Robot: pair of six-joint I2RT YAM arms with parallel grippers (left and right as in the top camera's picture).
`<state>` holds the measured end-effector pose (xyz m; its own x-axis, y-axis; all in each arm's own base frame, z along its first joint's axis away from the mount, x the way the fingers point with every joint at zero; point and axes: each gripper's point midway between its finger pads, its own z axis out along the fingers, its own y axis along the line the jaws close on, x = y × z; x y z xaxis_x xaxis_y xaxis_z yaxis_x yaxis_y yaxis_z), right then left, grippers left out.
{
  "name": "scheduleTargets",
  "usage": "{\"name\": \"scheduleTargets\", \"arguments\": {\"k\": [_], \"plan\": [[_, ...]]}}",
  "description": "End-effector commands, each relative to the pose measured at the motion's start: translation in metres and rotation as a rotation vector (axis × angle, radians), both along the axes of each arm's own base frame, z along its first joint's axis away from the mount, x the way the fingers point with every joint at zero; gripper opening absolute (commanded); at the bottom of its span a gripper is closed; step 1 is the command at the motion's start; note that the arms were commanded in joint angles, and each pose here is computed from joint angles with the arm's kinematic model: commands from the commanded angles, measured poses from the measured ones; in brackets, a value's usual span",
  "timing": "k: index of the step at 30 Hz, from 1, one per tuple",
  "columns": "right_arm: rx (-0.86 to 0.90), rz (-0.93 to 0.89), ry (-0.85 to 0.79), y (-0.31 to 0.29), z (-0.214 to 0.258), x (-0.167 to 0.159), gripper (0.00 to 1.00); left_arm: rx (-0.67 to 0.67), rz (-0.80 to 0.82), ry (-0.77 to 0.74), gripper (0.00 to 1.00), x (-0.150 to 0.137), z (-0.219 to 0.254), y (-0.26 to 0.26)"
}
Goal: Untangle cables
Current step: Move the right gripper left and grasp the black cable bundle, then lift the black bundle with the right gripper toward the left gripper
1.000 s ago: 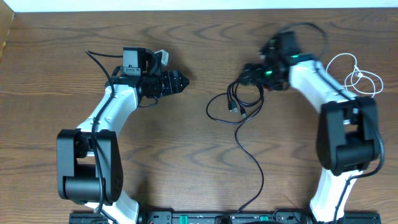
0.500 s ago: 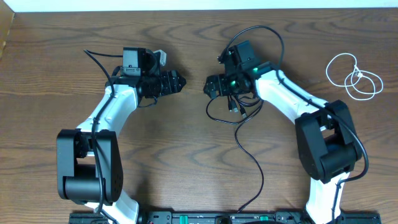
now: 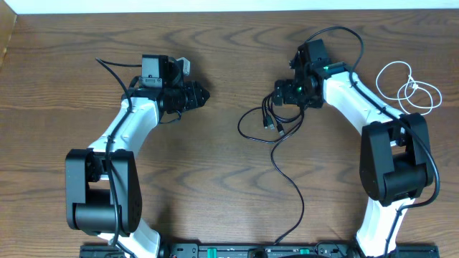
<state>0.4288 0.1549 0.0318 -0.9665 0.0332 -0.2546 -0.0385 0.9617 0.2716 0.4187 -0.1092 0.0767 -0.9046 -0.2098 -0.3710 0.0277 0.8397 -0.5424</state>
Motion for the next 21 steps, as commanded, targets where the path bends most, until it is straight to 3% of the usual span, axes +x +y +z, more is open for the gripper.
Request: {"name": "scheduleTargets", "arguments": {"k": [1,9,10,12,13,16,21], "plan": [[-0.135,-0.043,-0.034,-0.022,0.009,0.003,0.96,0.006,0.011,0.015,0.45,0.000,-0.005,0.002],[-0.249,-0.048,0.014,-0.043,-0.003,-0.012,0.99,0.006,0.011,0.014,0.46,0.000,-0.005,0.002],[-0.251,-0.037,0.010,-0.043,-0.005,-0.012,0.95,0.006,0.011,0.014,0.46,0.000,-0.005,0.002],[-0.253,-0.022,0.001,-0.044,-0.012,-0.014,0.68,0.005,0.011,0.014,0.45,0.000,-0.005,0.002],[-0.251,-0.021,0.001,-0.044,-0.014,-0.015,0.63,0.006,0.011,0.015,0.45,0.000,-0.005,0.002],[-0.243,-0.021,-0.009,-0.043,-0.024,-0.017,0.62,0.006,0.011,0.015,0.50,0.000,-0.005,0.002],[-0.238,-0.022,-0.023,-0.043,-0.033,-0.018,0.40,0.006,0.011,0.015,0.53,0.000,-0.005,0.002]]}}
